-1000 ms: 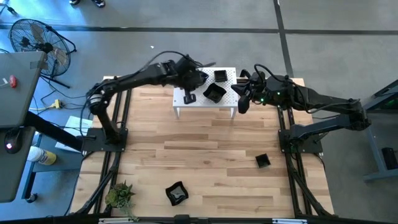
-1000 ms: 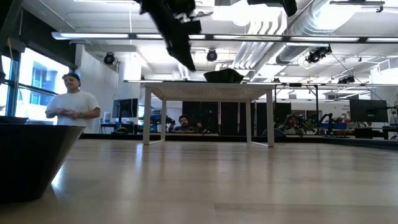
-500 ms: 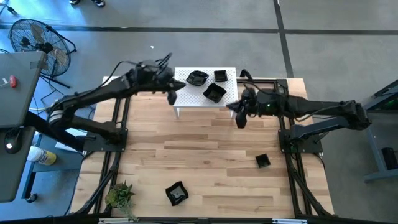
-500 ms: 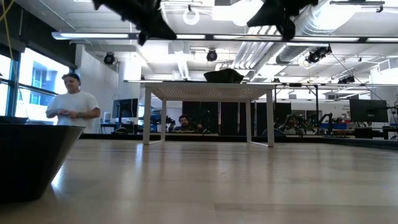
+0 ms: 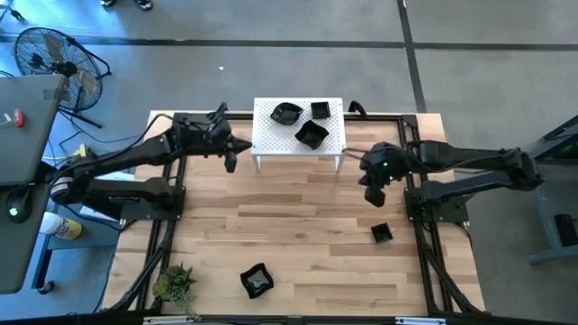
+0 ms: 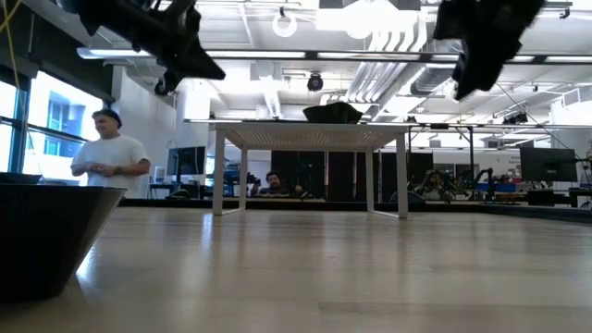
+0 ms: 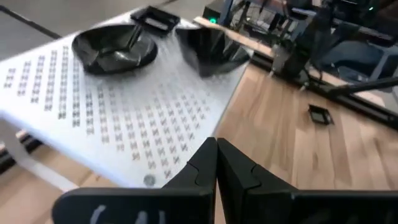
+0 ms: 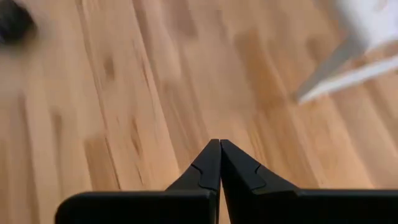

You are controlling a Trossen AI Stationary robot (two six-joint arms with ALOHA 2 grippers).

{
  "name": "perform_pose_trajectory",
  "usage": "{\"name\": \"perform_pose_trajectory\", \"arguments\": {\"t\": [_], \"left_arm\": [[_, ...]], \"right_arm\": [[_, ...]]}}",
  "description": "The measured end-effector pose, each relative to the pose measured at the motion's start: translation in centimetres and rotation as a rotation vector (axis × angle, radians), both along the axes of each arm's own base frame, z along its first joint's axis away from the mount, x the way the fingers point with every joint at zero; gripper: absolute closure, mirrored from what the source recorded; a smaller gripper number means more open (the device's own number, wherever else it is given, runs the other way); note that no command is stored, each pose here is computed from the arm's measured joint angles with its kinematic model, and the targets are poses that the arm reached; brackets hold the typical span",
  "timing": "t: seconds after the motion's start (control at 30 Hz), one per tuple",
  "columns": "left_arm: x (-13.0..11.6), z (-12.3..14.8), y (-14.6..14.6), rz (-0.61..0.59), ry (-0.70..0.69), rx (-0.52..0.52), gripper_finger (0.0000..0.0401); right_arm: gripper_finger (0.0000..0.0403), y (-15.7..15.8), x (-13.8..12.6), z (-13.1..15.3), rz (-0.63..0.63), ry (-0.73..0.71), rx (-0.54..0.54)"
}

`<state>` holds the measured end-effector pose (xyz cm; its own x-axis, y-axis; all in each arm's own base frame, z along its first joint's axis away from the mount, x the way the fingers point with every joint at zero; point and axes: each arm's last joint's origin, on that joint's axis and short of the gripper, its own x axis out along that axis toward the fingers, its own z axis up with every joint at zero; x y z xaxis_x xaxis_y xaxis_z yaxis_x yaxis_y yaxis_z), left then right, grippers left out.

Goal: Pick & Place Mini shaped plates
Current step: Stack the square plate on top of the stacked square plate on the shelf

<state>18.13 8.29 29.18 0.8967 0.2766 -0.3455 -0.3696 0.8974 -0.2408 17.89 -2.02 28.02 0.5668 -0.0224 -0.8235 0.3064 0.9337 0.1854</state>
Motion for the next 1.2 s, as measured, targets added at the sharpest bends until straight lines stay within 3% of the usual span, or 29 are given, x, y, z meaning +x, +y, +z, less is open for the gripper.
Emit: {"name": "perform_pose_trajectory", "arguments": {"t": [0.23, 0.5, 0.63, 0.9, 1.2], "left_arm": [[-0.2, -2.6, -0.1, 0.017, 0.021, -0.068, 0.0401], [0.0, -2.4, 0.0, 0.015, -0.037, -0.051, 0.0401], [0.0, -2.4, 0.0, 0.015, -0.036, -0.052, 0.0401], [0.0, -2.4, 0.0, 0.022, -0.034, -0.050, 0.0401], [0.0, -2.4, 0.0, 0.023, -0.033, -0.049, 0.0401]], "right_arm": [[0.0393, 0.3, 1.0, -3.0, 0.203, 0.217, 0.062], [0.0297, 2.0, 0.5, -7.0, 0.386, 0.424, 0.157], [0.0270, 3.3, -0.6, -9.0, 0.456, 0.489, 0.212], [0.0271, 5.3, -0.2, -9.3, 0.541, 0.472, 0.197], [0.0293, 5.9, 1.6, -11.7, 0.487, 0.541, 0.170]]}}
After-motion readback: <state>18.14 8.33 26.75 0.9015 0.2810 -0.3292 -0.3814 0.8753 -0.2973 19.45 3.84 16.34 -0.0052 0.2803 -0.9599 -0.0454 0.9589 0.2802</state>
